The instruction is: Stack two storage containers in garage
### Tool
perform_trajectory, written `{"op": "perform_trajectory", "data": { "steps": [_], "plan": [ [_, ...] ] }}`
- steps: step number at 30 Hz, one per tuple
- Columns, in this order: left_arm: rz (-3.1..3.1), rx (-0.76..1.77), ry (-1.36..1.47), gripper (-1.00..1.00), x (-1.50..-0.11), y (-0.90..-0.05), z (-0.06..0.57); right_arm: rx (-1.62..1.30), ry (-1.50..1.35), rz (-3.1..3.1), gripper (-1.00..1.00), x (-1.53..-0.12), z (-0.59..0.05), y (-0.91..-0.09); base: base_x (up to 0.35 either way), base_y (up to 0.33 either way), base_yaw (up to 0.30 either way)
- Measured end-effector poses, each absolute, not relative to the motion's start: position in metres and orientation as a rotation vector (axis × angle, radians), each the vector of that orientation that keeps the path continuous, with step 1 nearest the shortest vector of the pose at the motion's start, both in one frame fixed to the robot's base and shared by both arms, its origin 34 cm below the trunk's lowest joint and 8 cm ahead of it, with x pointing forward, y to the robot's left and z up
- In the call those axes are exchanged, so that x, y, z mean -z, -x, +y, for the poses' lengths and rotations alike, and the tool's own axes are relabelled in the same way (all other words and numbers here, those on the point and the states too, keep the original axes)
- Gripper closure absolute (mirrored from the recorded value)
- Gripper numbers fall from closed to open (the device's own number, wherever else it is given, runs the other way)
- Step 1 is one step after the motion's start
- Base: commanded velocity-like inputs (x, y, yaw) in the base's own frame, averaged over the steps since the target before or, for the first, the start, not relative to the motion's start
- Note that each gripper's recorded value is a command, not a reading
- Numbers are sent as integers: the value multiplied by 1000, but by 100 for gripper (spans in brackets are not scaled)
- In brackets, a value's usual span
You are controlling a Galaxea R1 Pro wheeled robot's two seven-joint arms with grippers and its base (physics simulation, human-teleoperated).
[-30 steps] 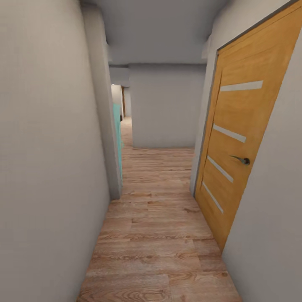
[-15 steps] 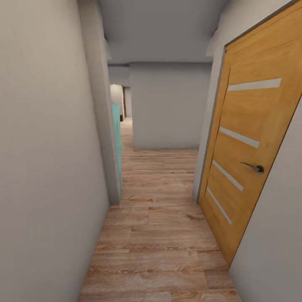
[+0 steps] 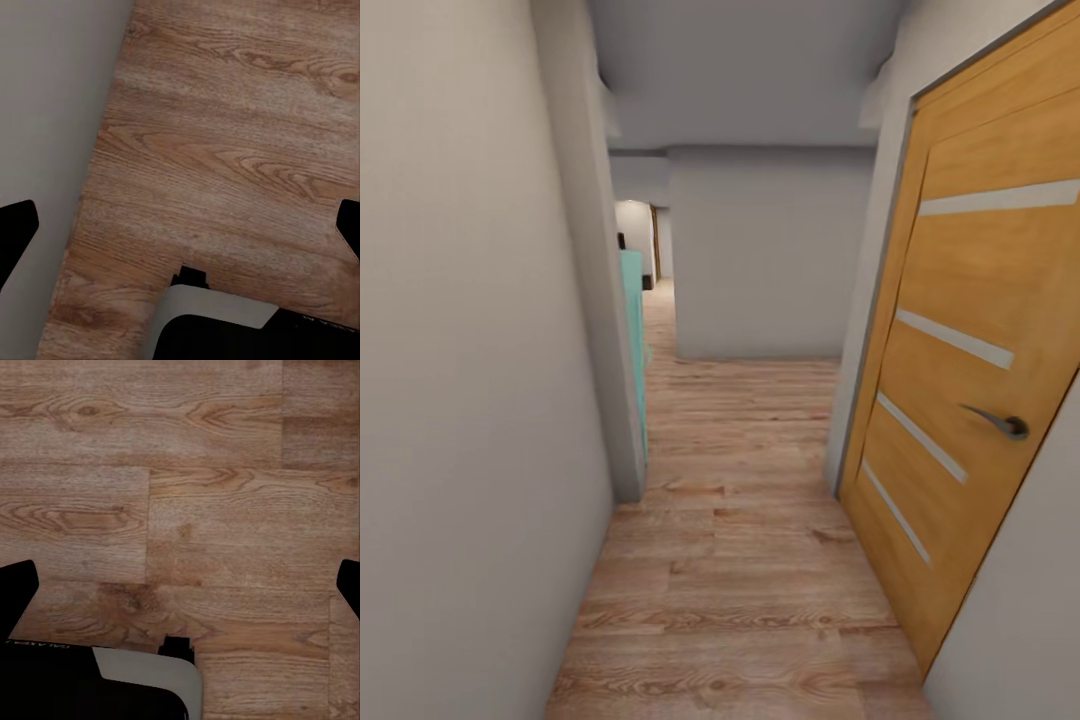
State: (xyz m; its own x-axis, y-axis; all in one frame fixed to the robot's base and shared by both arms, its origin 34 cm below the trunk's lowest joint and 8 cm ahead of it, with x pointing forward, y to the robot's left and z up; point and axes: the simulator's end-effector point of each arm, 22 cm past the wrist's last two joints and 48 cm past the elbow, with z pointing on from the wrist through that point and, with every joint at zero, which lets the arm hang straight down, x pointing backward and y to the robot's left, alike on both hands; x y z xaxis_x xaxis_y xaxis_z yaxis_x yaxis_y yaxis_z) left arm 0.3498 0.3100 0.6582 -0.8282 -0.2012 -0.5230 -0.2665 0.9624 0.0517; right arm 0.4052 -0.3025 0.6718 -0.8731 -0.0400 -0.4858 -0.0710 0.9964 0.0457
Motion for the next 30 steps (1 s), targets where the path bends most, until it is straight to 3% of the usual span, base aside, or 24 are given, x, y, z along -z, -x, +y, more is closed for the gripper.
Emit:
{"op": "perform_trajectory", "data": {
  "steps": [30],
  "plan": [
    [2576,-165,333,-100,-658,-350,310,-85,78,2633,-100,-672,-302,-405,326,-108,0]
  ]
}}
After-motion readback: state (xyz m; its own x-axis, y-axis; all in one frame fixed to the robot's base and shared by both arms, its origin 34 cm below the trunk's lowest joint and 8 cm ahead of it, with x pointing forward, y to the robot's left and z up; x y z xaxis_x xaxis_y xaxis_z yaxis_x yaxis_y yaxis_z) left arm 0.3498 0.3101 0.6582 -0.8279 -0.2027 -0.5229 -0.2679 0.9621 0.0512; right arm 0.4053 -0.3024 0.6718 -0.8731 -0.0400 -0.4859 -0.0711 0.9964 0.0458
